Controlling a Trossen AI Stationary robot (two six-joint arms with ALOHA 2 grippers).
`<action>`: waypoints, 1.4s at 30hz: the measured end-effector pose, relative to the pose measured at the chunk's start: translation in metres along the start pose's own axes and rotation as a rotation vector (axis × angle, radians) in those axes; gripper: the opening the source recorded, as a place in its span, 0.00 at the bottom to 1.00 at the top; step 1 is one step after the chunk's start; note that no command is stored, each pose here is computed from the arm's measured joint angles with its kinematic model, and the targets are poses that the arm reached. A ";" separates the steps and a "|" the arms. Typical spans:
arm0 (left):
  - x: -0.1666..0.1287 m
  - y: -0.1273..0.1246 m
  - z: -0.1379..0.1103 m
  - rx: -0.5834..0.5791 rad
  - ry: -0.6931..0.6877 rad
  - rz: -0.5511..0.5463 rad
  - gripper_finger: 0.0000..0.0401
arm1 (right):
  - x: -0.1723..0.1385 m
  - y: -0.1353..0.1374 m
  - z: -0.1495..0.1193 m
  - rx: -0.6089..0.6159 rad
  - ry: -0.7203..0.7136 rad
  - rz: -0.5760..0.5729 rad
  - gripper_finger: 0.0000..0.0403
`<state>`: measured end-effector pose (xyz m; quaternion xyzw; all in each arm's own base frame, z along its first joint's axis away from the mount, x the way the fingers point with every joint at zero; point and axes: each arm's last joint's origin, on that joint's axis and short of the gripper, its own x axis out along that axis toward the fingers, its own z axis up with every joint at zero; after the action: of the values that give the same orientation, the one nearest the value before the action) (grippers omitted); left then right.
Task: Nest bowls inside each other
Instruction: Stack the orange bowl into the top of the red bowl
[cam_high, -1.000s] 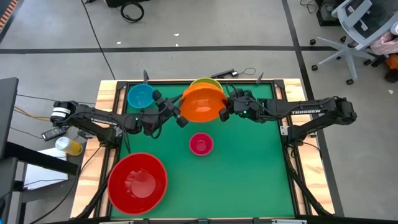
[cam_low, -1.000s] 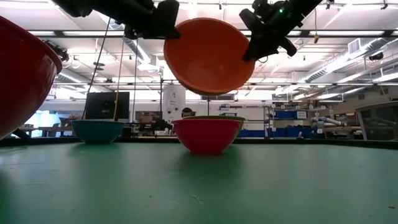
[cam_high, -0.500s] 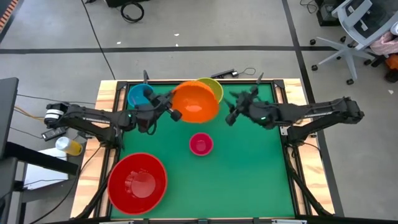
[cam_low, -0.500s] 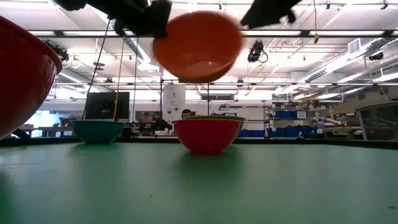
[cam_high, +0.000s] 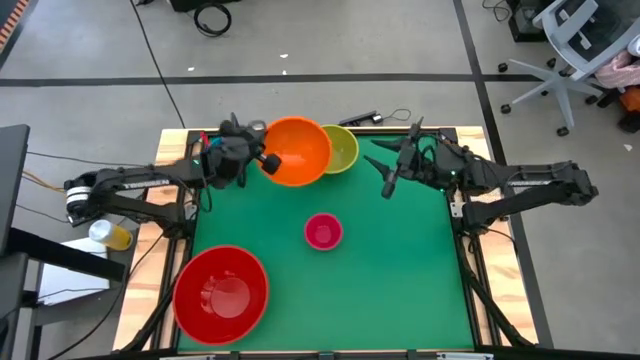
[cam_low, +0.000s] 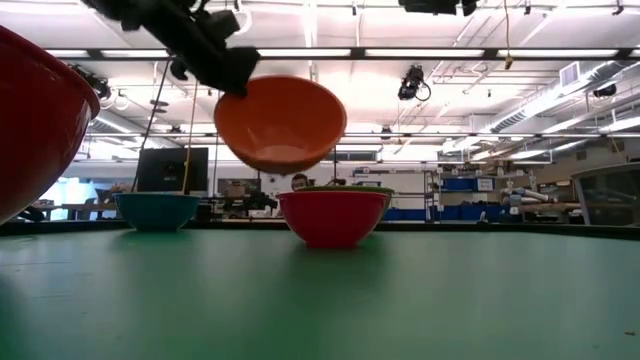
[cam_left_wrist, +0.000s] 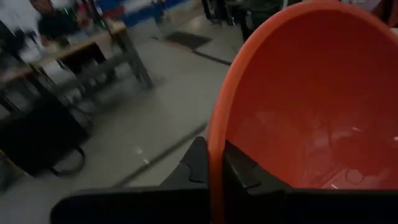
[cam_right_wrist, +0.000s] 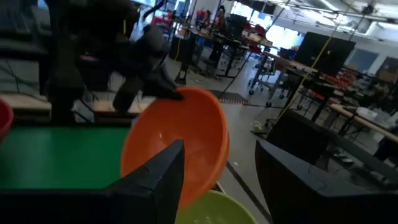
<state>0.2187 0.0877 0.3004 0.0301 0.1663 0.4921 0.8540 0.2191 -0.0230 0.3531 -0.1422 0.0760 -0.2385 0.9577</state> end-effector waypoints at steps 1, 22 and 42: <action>-0.002 0.009 0.007 -0.030 0.039 -0.020 0.02 | 0.004 0.000 0.002 -0.019 0.000 0.004 0.50; -0.008 0.100 0.043 -0.303 0.532 -0.418 0.02 | 0.114 0.029 0.082 -0.090 0.429 0.505 0.50; 0.017 0.101 0.036 -0.503 0.634 -0.405 0.03 | 0.207 0.022 0.020 -0.441 0.554 0.761 0.47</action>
<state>0.1542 0.1577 0.3517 -0.3634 0.2974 0.3253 0.8208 0.4134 -0.0989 0.3491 -0.2345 0.4212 0.1194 0.8679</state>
